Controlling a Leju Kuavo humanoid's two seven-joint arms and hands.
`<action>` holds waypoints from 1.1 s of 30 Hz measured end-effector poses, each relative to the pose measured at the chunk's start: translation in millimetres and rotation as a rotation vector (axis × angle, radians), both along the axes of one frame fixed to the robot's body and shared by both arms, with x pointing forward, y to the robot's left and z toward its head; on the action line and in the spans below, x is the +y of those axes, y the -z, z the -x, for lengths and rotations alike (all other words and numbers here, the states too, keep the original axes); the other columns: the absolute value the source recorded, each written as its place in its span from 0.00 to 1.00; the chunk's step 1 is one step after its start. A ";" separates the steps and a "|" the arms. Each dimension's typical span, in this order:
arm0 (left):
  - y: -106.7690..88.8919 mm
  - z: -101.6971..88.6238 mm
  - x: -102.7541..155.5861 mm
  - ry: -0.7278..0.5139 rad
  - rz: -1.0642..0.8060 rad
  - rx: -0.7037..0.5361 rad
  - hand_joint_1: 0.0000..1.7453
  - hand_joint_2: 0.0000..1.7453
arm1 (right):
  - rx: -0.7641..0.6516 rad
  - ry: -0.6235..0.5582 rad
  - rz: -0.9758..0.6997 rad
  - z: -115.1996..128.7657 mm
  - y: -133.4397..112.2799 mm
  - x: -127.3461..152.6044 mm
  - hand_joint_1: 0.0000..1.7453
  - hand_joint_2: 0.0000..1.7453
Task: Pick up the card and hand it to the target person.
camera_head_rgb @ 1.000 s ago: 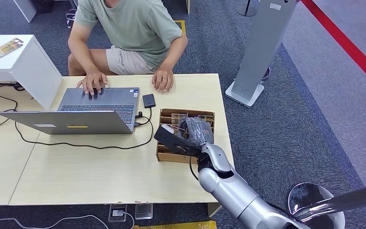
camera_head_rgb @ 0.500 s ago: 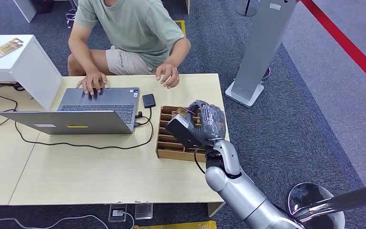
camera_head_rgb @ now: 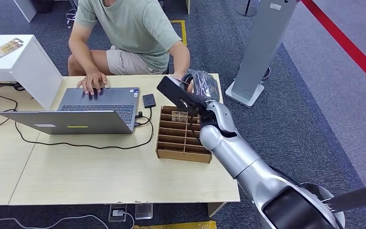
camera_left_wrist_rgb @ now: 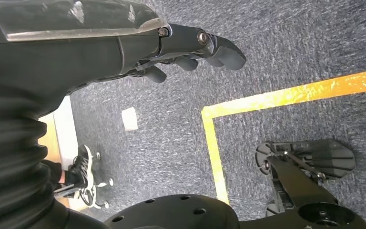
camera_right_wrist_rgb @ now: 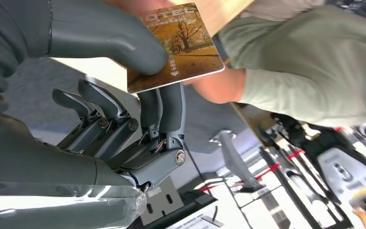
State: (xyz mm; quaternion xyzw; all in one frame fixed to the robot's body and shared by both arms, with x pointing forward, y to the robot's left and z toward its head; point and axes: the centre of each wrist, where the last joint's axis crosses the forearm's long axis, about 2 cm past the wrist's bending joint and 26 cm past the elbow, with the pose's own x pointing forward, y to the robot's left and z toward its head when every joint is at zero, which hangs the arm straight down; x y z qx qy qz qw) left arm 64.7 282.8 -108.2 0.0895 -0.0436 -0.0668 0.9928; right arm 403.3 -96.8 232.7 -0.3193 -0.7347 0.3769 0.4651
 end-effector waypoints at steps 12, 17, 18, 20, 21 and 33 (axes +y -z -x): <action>0.2 0.4 5.6 -0.005 0.006 0.029 0.00 1.00 | 0.125 0.116 0.158 -22.9 16.9 -8.1 0.00 1.00; 0.3 0.6 6.1 -0.001 0.010 0.020 0.00 1.00 | 0.132 0.119 0.171 -24.3 24.3 -13.8 0.00 1.00; 0.3 0.7 6.2 -0.003 0.008 0.018 0.00 1.00 | 0.128 0.114 0.167 -24.4 25.3 -14.7 0.00 1.00; 0.3 0.9 6.3 -0.010 0.005 0.015 0.00 1.00 | 0.108 0.102 0.146 -24.6 26.0 -15.7 0.00 1.00; 0.3 0.9 6.3 -0.014 0.003 0.014 0.00 1.00 | 0.094 0.097 0.131 -24.7 25.6 -15.8 0.00 1.00; 0.5 2.9 6.8 -0.055 -0.007 0.019 0.00 1.00 | -0.018 0.036 -0.166 -13.6 3.9 -15.5 0.00 1.00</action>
